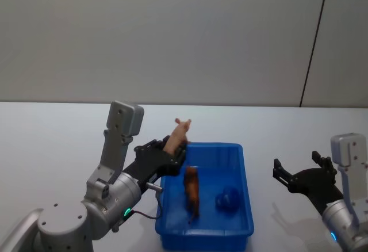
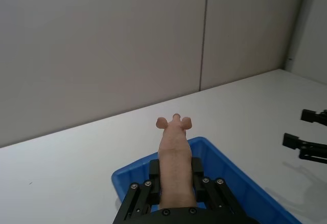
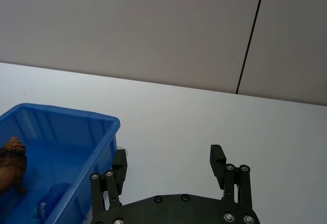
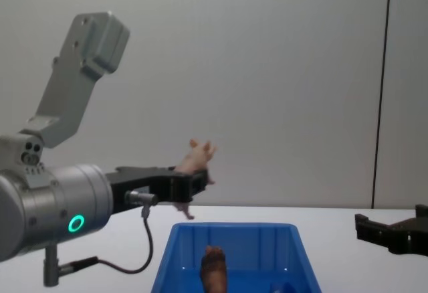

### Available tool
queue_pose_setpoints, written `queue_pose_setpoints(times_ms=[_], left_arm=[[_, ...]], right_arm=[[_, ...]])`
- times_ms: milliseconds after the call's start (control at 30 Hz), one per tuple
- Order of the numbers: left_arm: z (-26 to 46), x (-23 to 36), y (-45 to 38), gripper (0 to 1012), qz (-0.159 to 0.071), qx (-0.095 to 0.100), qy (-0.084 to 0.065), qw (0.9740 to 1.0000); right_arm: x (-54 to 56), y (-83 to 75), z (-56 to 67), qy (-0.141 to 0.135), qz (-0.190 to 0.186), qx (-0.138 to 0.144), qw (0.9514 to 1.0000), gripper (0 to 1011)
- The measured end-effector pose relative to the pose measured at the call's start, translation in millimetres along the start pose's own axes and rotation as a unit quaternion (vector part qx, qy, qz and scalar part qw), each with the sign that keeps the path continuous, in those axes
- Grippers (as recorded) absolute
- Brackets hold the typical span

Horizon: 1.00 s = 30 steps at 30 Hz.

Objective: Pick up the two dolls from the table and place them into the box.

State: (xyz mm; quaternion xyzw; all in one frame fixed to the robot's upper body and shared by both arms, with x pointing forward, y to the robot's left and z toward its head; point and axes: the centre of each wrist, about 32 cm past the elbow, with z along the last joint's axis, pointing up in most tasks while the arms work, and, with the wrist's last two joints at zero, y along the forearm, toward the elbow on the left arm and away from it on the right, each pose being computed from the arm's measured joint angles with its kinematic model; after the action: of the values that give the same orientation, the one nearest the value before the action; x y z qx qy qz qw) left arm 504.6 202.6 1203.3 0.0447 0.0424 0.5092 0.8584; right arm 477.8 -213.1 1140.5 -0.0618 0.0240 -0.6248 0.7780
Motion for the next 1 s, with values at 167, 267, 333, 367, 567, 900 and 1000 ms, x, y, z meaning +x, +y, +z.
queue_pose_setpoints(times_ms=[167,267,333,367,567,900,1000], left_arm=[[3.9,2.4,-3.0,351,-0.043,-0.009,-0.006,0.999],[6.0,3.8,-4.7,351,-0.068,-0.01,-0.009,0.9976],[7.0,4.7,-5.6,366,-0.08,-0.01,-0.011,0.9967],[7.7,5.0,-6.0,383,-0.086,-0.01,-0.012,0.9962],[12.6,8.9,-9.6,578,-0.136,-0.003,-0.021,0.9905],[16.7,15.9,-13.6,886,-0.186,0.007,-0.031,0.982],[16.7,16.4,-13.5,967,-0.187,0.008,-0.032,0.9818]], right_arm=[[0.0,0.0,0.0,0.0,0.0,0.0,1.0,1001],[0.0,0.0,0.0,0.0,0.0,0.0,1.0,1001],[0.0,0.0,0.0,0.0,0.0,0.0,1.0,1001],[0.0,0.0,0.0,0.0,0.0,0.0,1.0,1001],[0.0,0.0,0.0,0.0,0.0,0.0,1.0,1001],[0.0,0.0,0.0,0.0,0.0,0.0,1.0,1001],[0.0,0.0,0.0,0.0,0.0,0.0,1.0,1001]])
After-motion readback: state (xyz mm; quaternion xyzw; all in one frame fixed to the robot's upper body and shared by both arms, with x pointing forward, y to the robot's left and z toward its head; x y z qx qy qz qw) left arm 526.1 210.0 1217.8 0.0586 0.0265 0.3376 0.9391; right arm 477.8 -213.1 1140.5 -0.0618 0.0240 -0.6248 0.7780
